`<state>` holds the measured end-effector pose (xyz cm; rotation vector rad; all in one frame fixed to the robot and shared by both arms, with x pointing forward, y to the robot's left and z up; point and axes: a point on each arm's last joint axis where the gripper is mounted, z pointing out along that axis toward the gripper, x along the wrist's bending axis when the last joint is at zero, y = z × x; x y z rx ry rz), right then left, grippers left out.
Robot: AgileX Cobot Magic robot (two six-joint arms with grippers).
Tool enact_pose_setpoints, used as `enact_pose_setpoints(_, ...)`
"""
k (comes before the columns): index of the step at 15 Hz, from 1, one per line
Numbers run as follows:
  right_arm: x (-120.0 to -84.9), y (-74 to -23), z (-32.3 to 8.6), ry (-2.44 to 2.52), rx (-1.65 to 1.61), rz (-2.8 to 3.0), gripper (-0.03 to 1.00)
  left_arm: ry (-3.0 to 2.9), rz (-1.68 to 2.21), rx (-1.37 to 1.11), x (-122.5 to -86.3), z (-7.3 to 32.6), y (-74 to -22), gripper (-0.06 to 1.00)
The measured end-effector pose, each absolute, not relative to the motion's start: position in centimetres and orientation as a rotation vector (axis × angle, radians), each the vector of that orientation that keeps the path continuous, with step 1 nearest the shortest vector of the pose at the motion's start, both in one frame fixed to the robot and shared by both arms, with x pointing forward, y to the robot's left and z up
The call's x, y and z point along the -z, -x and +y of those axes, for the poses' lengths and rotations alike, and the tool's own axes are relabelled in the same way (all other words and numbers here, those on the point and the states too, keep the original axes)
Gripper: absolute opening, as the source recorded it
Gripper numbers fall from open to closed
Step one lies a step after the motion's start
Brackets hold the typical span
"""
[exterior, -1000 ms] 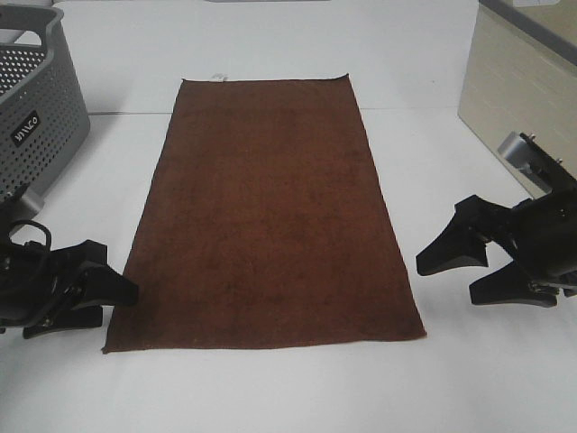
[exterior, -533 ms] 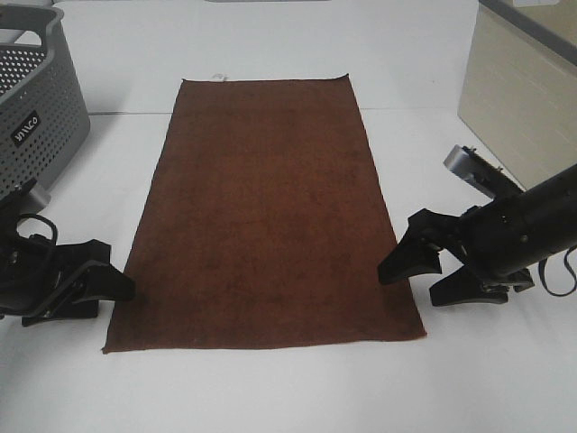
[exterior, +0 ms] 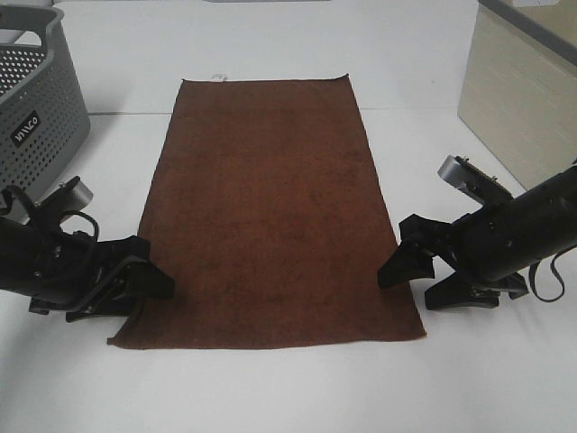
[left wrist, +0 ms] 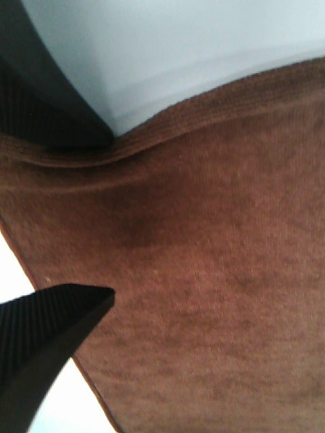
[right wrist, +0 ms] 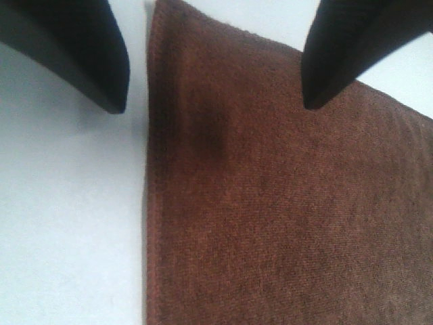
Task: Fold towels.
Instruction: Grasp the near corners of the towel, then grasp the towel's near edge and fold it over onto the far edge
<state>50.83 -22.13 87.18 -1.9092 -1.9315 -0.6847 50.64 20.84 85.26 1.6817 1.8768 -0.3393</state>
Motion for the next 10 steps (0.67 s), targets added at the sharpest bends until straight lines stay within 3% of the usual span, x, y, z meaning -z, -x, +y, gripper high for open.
enact_pose_setpoints(2, -86.5, -50.7, -21.5, 1.855, 0.68, -1.903, 0.61, -1.639, 1.892, 0.414, -84.7, 20.2, -51.1, 0.54)
enact_pose_setpoints(4, -86.1, -50.3, -19.9, 1.807, 0.661, -1.914, 0.52, -1.628, 1.9, 0.43, -84.4, 20.1, -51.3, 0.43)
enact_pose_setpoints(5, -86.0, -50.3, -19.7, 1.826, 0.657, -1.908, 0.45, -1.632, 1.901, 0.43, -84.3, 20.1, -51.4, 0.3)
enact_pose_setpoints(7, -85.7, -50.5, -19.9, 1.898, 0.635, -1.873, 0.19, -1.652, 1.902, 0.428, -84.0, 20.2, -51.3, 0.07)
enact_pose_setpoints(8, -85.5, -50.6, -20.0, 1.917, 0.631, -1.872, 0.06, -1.659, 1.899, 0.429, -84.0, 20.2, -51.3, 0.02)
enact_pose_setpoints(10, -85.5, -50.6, -20.0, 1.93, 0.625, -1.862, 0.0, -1.677, 1.889, 0.442, -84.0, 20.1, -51.1, 0.01)
